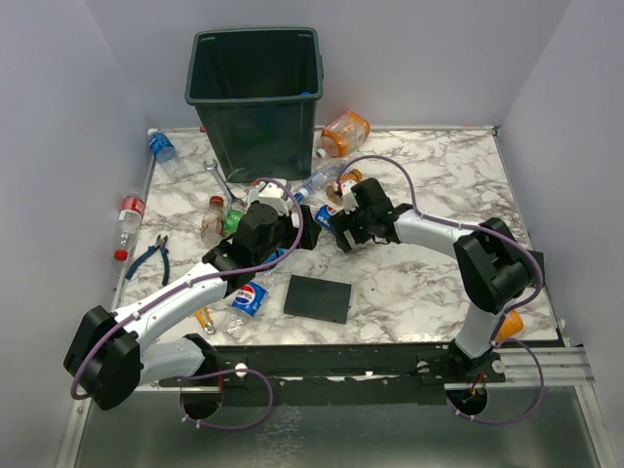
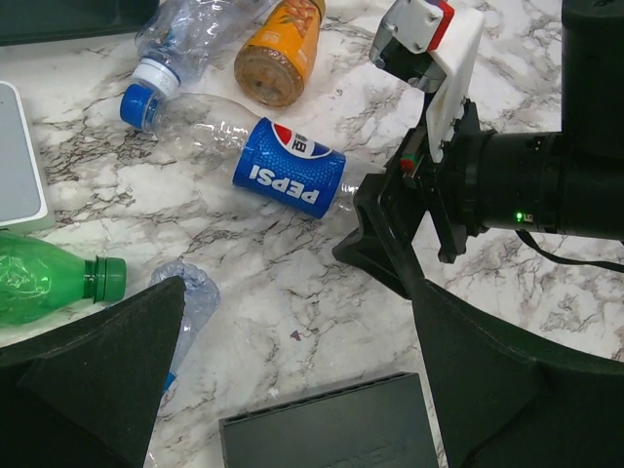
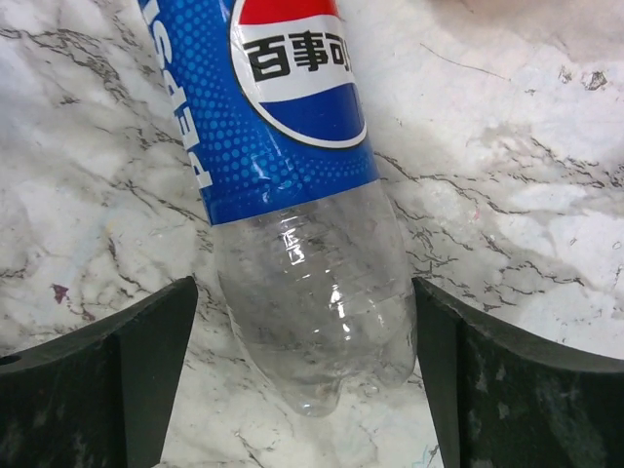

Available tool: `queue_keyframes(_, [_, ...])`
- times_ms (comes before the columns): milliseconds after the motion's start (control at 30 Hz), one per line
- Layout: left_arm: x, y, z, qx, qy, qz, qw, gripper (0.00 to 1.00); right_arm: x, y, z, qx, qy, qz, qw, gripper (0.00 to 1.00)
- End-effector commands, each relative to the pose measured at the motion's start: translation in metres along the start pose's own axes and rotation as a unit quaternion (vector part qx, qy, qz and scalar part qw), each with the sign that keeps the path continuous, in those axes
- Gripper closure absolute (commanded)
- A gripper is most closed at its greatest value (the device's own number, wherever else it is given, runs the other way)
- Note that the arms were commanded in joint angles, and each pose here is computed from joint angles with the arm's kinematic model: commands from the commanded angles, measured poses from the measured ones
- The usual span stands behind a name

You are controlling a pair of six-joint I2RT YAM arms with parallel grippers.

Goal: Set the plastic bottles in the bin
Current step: Pick up the plastic bottle at the center of the board.

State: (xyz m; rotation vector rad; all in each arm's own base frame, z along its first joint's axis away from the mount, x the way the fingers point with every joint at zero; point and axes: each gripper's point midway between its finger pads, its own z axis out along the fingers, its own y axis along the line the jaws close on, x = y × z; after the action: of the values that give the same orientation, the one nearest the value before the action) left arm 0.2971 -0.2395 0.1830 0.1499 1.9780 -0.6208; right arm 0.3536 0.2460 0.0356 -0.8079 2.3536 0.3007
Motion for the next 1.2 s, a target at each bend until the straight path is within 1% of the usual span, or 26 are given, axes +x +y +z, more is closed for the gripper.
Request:
queue_keyframes(0, [-0.010,-0.012,-0.002,0.020,-0.006,-0.003,1.000,0.01,0.004,0.009,-0.008,-0.012,0.018,0.002,1.000,0.08])
queue_keyframes(100, [-0.009,-0.012,-0.002,0.020,-0.004,-0.004,1.000,0.01,0.010,0.007,0.003,-0.013,0.041,-0.014,0.999,0.09])
queue_keyframes(200, [-0.011,-0.010,-0.004,0.017,-0.009,-0.002,1.000,0.01,0.014,0.011,0.013,-0.027,0.050,-0.012,0.998,0.14])
queue_keyframes(267, [-0.012,-0.010,-0.005,0.015,-0.012,0.000,1.000,0.01,0.017,0.013,0.017,-0.025,0.053,-0.014,0.998,0.22])
queue_keyframes(367, [-0.014,-0.009,-0.007,0.014,-0.015,0.002,1.000,0.01,0.017,0.015,0.016,-0.019,0.049,-0.015,0.998,0.42])
queue_keyframes(400, [-0.014,-0.009,-0.007,0.014,-0.016,0.002,1.000,0.01,0.016,0.016,0.014,-0.018,0.045,-0.016,0.999,0.47])
queue_keyframes(433, [-0.015,-0.009,-0.007,0.014,-0.016,0.002,1.000,0.01,0.014,0.016,0.011,-0.015,0.040,-0.018,0.999,0.50])
queue_keyframes(567, [-0.020,-0.006,-0.009,0.006,-0.028,0.001,1.000,0.01,0.005,0.020,-0.013,-0.008,0.013,-0.019,1.000,0.55])
queue_keyframes(633, [-0.025,-0.003,-0.012,-0.005,-0.039,-0.002,0.999,0.01,-0.006,0.023,-0.035,-0.008,-0.013,-0.011,1.000,0.57])
queue_keyframes(767, [-0.043,0.003,-0.021,-0.025,-0.077,-0.016,0.997,0.01,-0.010,0.030,-0.078,-0.016,-0.048,0.023,0.998,0.60])
queue_keyframes(867, [-0.064,0.003,-0.031,-0.032,-0.112,-0.029,0.993,0.01,-0.015,0.036,-0.117,-0.028,-0.094,0.048,0.994,0.62])
queue_keyframes(933, [-0.081,0.001,-0.038,-0.033,-0.140,-0.043,0.989,0.01,-0.017,0.041,-0.142,-0.041,-0.136,0.068,0.988,0.63])
queue_keyframes(1033, [-0.109,-0.002,-0.049,-0.034,-0.189,-0.081,0.978,0.01,-0.026,0.052,-0.179,-0.074,-0.220,0.091,0.968,0.64])
queue_keyframes(1100, [-0.131,-0.013,-0.056,-0.010,-0.221,-0.101,0.970,0.01,-0.031,0.056,-0.202,-0.093,-0.280,0.107,0.950,0.64])
queue_keyframes(1167, [-0.153,-0.031,-0.062,0.031,-0.247,-0.111,0.962,0.01,-0.034,0.058,-0.221,-0.105,-0.331,0.126,0.929,0.65])
